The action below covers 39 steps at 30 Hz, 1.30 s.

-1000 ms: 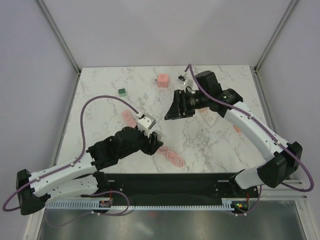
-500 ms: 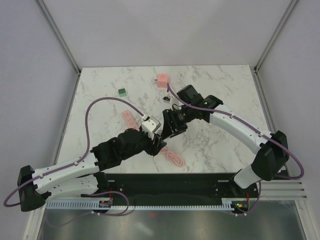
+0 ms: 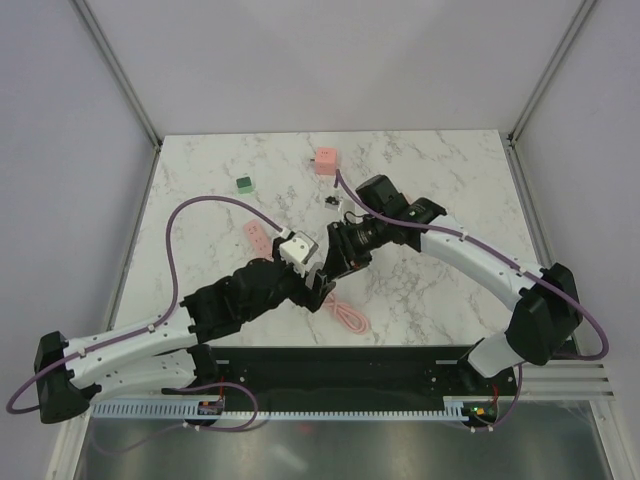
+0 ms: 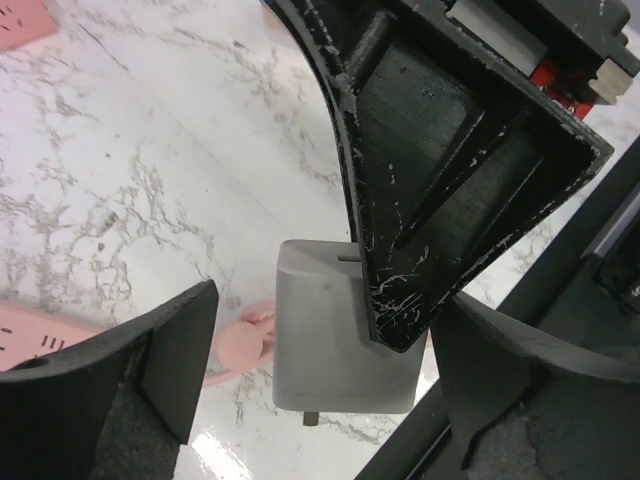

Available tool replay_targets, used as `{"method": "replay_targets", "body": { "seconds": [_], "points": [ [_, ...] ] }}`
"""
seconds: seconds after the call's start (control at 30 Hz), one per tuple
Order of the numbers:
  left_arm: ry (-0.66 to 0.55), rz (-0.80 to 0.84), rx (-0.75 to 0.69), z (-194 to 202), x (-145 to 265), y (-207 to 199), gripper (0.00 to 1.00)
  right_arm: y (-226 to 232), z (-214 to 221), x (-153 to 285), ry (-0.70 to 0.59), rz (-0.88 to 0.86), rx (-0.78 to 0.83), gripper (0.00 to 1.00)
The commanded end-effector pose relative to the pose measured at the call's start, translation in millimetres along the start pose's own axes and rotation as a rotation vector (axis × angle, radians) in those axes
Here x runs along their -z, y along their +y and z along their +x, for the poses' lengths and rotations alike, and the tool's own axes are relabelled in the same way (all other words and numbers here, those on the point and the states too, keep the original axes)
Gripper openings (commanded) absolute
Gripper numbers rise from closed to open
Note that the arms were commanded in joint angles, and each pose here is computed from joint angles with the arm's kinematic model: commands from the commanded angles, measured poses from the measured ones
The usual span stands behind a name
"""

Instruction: Insert the plug

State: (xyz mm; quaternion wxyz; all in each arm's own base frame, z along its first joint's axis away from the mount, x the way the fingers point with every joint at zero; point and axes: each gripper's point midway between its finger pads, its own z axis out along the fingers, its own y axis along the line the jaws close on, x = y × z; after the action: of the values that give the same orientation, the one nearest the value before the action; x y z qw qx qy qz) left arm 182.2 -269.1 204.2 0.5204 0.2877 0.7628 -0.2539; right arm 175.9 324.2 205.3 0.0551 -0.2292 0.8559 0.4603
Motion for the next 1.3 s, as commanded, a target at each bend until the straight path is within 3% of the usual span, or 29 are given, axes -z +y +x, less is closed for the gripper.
{"method": "replay_targets", "body": {
  "seconds": [0.0,0.23,0.47,0.57,0.6,0.67,0.8,1.27],
  "points": [
    [-0.170,-0.077,0.072,-42,7,12,0.92,36,-26,20,-0.136,-0.101,0.123,0.00],
    [-0.172,-0.089,0.116,-42,12,15,0.93,22,-75,45,-0.275,-0.117,0.094,0.00],
    [-0.106,-0.284,0.230,-39,17,49,0.90,-35,-130,89,-0.494,0.202,0.059,0.00],
    [-0.033,-0.558,0.405,-24,29,104,0.89,-48,-152,112,-0.581,0.363,0.025,0.00],
    [0.041,-0.634,0.484,-2,32,117,0.89,-47,-155,118,-0.603,0.386,0.021,0.00],
    [0.079,-0.746,0.607,15,38,153,0.89,-46,-158,129,-0.646,0.424,0.016,0.00],
    [0.185,-0.852,0.769,61,32,181,0.85,-45,-151,146,-0.705,0.480,0.020,0.00],
    [0.479,-0.903,0.697,135,-26,191,0.85,-46,-129,163,-0.756,0.531,0.095,0.00]
  ]
}}
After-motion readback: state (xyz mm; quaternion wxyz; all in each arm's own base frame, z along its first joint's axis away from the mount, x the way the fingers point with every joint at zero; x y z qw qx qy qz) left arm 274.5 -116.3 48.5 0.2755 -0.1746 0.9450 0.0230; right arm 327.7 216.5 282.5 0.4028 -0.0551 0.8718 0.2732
